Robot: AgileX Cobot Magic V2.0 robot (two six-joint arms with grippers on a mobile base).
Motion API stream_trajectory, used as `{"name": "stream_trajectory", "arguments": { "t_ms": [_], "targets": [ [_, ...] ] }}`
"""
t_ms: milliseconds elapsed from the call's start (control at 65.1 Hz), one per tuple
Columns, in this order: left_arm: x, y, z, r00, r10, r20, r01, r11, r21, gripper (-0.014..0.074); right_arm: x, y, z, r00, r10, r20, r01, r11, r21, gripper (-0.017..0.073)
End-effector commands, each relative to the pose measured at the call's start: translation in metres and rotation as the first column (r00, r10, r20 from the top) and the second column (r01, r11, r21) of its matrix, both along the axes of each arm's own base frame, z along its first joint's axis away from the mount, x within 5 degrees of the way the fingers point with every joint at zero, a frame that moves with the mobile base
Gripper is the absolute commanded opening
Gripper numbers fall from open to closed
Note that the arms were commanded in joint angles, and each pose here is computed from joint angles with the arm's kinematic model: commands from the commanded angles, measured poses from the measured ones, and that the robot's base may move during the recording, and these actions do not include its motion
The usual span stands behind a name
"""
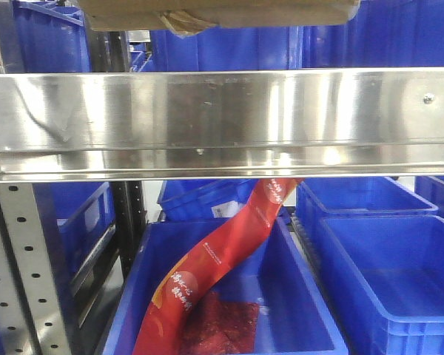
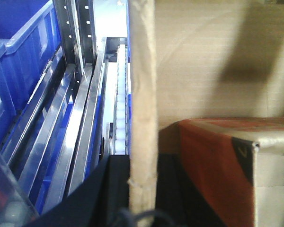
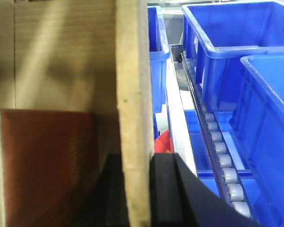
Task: Stack two boxes on right shelf middle
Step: 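Turn and approach the shelf rack holding the boxes, then lower the held boxes onto the middle shelf with both grippers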
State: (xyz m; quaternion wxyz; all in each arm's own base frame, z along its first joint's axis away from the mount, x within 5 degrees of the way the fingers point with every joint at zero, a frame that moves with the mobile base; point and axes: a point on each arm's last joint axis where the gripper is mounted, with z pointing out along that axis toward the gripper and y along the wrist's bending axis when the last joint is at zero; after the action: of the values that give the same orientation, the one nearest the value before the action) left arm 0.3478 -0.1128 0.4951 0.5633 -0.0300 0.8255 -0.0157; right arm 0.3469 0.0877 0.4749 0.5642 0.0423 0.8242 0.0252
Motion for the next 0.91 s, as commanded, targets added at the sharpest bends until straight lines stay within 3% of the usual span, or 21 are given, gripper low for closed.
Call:
{"name": "stream_trajectory", "arguments": {
  "t_ms": [0,169,230,323,461,891],
  "targets": [
    [-0.003,0.004,0.009,0.999,0.004,0.044,-0.003,1.000,-0.008,-0.0111,-0.005,-0.002,0.018,0.994,0.018,0.109,-0.018,1.000,-0.002,-0.0154],
    [-0.004,0.003,0.005,1.000,0.008,0.002,-0.008,1.000,-0.020,-0.0111,-0.006,-0.003,0.015,0.997,0.009,0.081,-0.009,1.000,0.004,-0.0154],
    [-0.008,0.003,-0.002,0.996,0.012,-0.089,-0.016,0.998,-0.053,-0.0111,-0.008,-0.003,0.009,1.000,0.000,0.011,0.000,0.999,0.038,-0.0154],
    [-0.012,0.006,-0.013,0.978,0.050,-0.202,-0.058,0.998,-0.034,-0.0111,-0.013,-0.001,-0.002,0.992,-0.008,-0.125,0.019,0.996,0.090,-0.0154],
    [-0.015,0.008,-0.020,0.959,0.080,-0.274,-0.086,0.996,-0.010,-0.0111,-0.018,-0.004,-0.016,0.960,-0.049,-0.276,0.070,0.995,0.066,-0.0154],
    [0.000,-0.001,-0.026,0.975,0.032,-0.221,-0.037,0.999,-0.020,-0.0110,0.001,0.002,-0.035,0.949,-0.049,-0.310,0.067,0.997,0.047,-0.0143]
  ]
}}
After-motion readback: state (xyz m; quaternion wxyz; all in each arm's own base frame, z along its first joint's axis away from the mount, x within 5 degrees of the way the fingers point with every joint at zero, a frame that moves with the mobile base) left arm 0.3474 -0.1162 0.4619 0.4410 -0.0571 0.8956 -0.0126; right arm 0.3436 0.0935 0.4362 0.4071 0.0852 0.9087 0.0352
